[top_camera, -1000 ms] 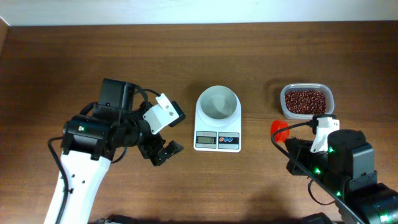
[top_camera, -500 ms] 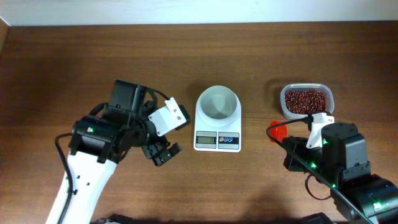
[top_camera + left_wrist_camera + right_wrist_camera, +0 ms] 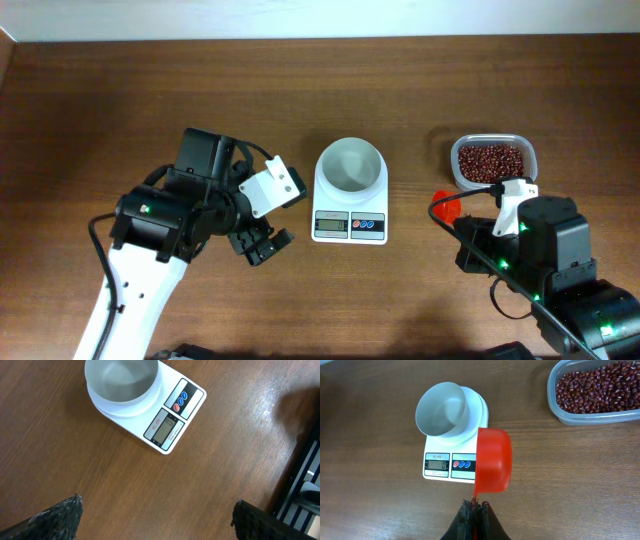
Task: Scoop and weigh 50g on scale
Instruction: 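Lower the scoop with the right gripper into the red beans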
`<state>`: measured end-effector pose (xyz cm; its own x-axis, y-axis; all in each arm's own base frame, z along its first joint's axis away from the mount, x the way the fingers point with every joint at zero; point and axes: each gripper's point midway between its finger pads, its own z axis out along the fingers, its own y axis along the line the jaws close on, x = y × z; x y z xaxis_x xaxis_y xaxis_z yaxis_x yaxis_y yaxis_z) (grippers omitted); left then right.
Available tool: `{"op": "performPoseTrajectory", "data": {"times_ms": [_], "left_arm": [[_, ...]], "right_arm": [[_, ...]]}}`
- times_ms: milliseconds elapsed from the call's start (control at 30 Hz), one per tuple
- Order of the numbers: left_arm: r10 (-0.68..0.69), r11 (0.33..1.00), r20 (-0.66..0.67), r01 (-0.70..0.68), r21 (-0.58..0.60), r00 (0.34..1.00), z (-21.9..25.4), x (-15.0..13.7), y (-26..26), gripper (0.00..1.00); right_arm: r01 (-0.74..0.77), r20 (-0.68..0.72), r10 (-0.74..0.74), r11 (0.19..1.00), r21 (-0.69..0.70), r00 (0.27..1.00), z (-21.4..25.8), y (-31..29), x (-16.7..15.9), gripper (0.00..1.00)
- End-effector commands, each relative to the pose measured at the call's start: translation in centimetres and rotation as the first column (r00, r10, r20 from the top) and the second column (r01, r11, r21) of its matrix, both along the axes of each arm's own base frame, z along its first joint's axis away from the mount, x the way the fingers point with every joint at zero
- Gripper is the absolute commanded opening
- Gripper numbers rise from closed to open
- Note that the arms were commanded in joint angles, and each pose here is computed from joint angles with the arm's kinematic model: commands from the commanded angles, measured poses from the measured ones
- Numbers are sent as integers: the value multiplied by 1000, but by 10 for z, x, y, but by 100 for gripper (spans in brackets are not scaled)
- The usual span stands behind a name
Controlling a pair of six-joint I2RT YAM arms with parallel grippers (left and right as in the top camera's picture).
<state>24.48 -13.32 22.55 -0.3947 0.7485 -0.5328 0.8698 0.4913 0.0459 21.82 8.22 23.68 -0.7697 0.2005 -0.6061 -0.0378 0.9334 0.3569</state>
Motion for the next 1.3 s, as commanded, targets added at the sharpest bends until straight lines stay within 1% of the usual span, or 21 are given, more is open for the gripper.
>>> {"op": "performPoseTrajectory", "data": {"times_ms": [0, 367, 433, 567, 1033, 1267], "left_arm": [[-27, 999, 5, 27, -16, 1000, 2, 0, -5, 99], [-27, 1000, 5, 27, -14, 1000, 2, 0, -5, 99], [-27, 1000, 5, 27, -14, 1000, 2, 0, -5, 99], [-27, 1000, 5, 27, -14, 1000, 2, 0, -5, 99], [-27, 1000, 5, 27, -14, 1000, 2, 0, -5, 99], [-27, 1000, 5, 27, -14, 1000, 2, 0, -5, 99]], "right_arm": [[-1, 27, 1, 1000, 9, 1000, 11, 0, 2, 4], [22, 18, -23, 999, 38, 1000, 11, 1, 3, 4], [60, -13, -59, 996, 73, 998, 9, 1, 0, 4], [63, -60, -59, 996, 61, 996, 1, 0, -8, 4], [68, -61, -65, 996, 55, 996, 1, -2, -8, 4], [65, -9, -64, 995, 73, 998, 10, 1, 3, 4]]}}
